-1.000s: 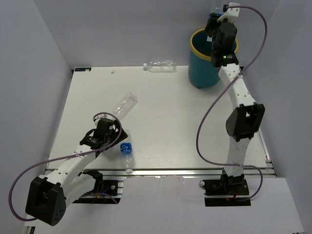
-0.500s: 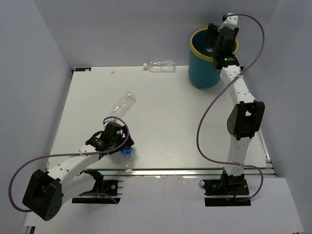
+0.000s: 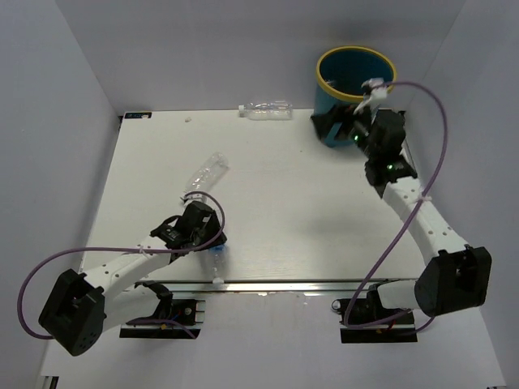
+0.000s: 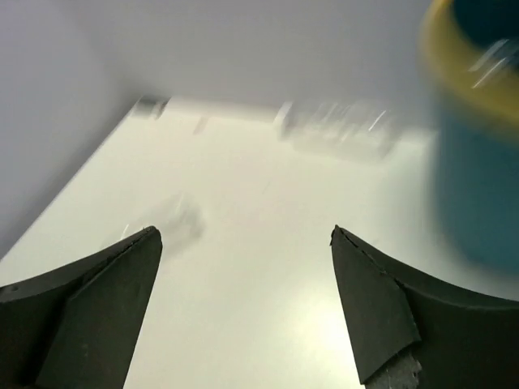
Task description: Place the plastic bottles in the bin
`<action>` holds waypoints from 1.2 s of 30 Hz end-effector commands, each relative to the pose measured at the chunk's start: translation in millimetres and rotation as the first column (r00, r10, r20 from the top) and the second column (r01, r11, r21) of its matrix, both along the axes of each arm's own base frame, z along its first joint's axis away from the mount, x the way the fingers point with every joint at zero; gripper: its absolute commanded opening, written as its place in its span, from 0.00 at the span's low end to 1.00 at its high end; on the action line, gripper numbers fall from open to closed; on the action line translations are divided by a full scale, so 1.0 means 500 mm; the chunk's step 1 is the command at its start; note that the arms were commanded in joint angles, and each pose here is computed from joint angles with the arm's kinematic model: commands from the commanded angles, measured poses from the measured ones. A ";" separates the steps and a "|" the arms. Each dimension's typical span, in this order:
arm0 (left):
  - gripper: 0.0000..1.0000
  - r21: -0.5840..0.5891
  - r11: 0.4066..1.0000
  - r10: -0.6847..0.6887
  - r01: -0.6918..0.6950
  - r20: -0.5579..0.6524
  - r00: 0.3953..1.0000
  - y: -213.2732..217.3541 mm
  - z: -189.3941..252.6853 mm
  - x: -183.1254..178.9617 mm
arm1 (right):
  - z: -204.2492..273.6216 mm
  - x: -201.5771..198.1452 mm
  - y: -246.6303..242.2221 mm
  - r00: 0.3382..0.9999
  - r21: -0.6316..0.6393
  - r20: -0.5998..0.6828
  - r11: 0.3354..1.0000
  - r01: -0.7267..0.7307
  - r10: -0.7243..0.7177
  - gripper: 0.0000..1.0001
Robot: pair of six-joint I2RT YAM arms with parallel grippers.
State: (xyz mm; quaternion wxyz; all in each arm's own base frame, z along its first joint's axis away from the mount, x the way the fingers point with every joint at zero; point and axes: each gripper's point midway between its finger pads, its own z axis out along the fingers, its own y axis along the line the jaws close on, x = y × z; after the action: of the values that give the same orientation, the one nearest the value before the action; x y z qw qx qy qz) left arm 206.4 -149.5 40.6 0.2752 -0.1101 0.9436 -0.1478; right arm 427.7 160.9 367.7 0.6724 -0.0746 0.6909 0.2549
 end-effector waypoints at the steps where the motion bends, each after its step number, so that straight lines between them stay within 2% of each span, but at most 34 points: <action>1: 0.28 -0.136 0.978 -0.123 0.159 0.243 0.962 -0.099 0.134 0.073 | -0.143 -0.121 0.129 0.916 0.129 -0.150 0.926 -0.355 0.373 0.89; 2: 0.26 -0.177 0.952 -0.194 0.251 0.289 0.938 -0.142 0.168 0.068 | -0.133 -0.174 0.165 0.847 0.175 -0.113 0.849 -0.498 0.520 0.89; 3: 0.26 -0.176 0.941 -0.222 0.289 0.326 0.919 -0.161 0.186 0.072 | -0.147 -0.208 0.187 0.796 0.198 -0.120 0.800 -0.566 0.593 0.89; 5: 0.26 -0.163 0.887 -0.335 0.433 0.418 0.844 -0.222 0.227 0.060 | -0.196 -0.257 0.208 0.720 0.262 -0.166 0.734 -0.627 0.674 0.89; 6: 0.26 -0.157 0.868 -0.359 0.471 0.458 0.813 -0.241 0.251 0.060 | -0.190 -0.278 0.227 0.691 0.283 -0.140 0.698 -0.658 0.709 0.89; 7: 0.27 -0.127 0.842 -0.397 0.524 0.511 0.763 -0.260 0.274 0.059 | -0.216 -0.294 0.233 0.668 0.305 -0.165 0.682 -0.665 0.726 0.89; 8: 0.29 -0.110 0.821 -0.431 0.560 0.523 0.735 -0.277 0.280 0.048 | -0.230 -0.312 0.240 0.622 0.321 -0.182 0.643 -0.695 0.762 0.89; 10: 0.31 -0.088 0.787 -0.459 0.611 0.579 0.674 -0.305 0.316 0.045 | -0.243 -0.331 0.248 0.578 0.353 -0.184 0.602 -0.716 0.795 0.89; 13: 0.32 -0.088 0.751 -0.481 0.655 0.607 0.633 -0.328 0.335 0.038 | -0.229 -0.362 0.255 0.517 0.374 -0.121 0.521 -0.767 0.847 0.89; 15: 0.32 -0.084 0.742 -0.497 0.665 0.598 0.629 -0.337 0.329 0.037 | -0.218 -0.401 0.255 0.443 0.375 -0.073 0.437 -0.818 0.893 0.89; 17: 0.32 -0.085 0.728 -0.504 0.680 0.606 0.616 -0.347 0.334 0.032 | -0.232 -0.412 0.256 0.412 0.400 -0.080 0.408 -0.821 0.908 0.89; 20: 0.32 -0.079 0.689 -0.519 0.720 0.640 0.567 -0.365 0.357 0.014 | -0.249 -0.401 0.268 0.411 0.434 -0.109 0.415 -0.800 0.905 0.89; 24: 0.32 -0.065 0.666 -0.536 0.743 0.650 0.538 -0.379 0.363 0.003 | -0.256 -0.399 0.296 0.395 0.416 -0.111 0.404 -0.815 0.912 0.89; 27: 0.32 -0.054 0.661 -0.558 0.748 0.632 0.539 -0.386 0.354 0.002 | -0.247 -0.379 0.305 0.439 0.411 -0.090 0.435 -0.801 0.894 0.81; 28: 0.33 -0.053 0.662 -0.558 0.747 0.630 0.540 -0.388 0.354 0.003 | -0.244 -0.374 0.305 0.454 0.411 -0.085 0.447 -0.795 0.887 0.75; 29: 0.37 -0.051 0.667 -0.558 0.743 0.627 0.544 -0.387 0.350 0.005 | -0.236 -0.359 0.306 0.493 0.415 -0.069 0.475 -0.776 0.867 0.59; 30: 0.61 -0.050 0.669 -0.560 0.741 0.622 0.547 -0.386 0.347 0.006 | -0.235 -0.353 0.305 0.511 0.419 -0.062 0.487 -0.766 0.857 0.50; 32: 0.88 -0.046 0.689 -0.549 0.723 0.618 0.562 -0.381 0.346 0.012 | -0.231 -0.332 0.299 0.569 0.443 -0.061 0.533 -0.721 0.820 0.26; 33: 0.98 -0.044 0.701 -0.542 0.711 0.615 0.573 -0.377 0.345 0.017 | -0.227 -0.325 0.294 0.590 0.437 -0.056 0.551 -0.711 0.806 0.25; 35: 0.98 -0.026 0.744 -0.516 0.668 0.612 0.599 -0.364 0.348 0.033 | -0.223 -0.286 0.279 0.656 0.435 -0.066 0.613 -0.659 0.752 0.24; 36: 0.98 -0.018 0.763 -0.506 0.647 0.606 0.613 -0.355 0.349 0.040 | -0.248 -0.265 0.272 0.684 0.425 -0.129 0.664 -0.616 0.718 0.23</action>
State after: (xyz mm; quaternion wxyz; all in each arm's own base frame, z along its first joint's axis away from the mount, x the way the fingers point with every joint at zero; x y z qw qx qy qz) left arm 218.9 -330.0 190.0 0.4377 0.2360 0.7835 -0.3726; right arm 253.3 309.0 227.1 0.3415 -0.2091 0.6385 0.6573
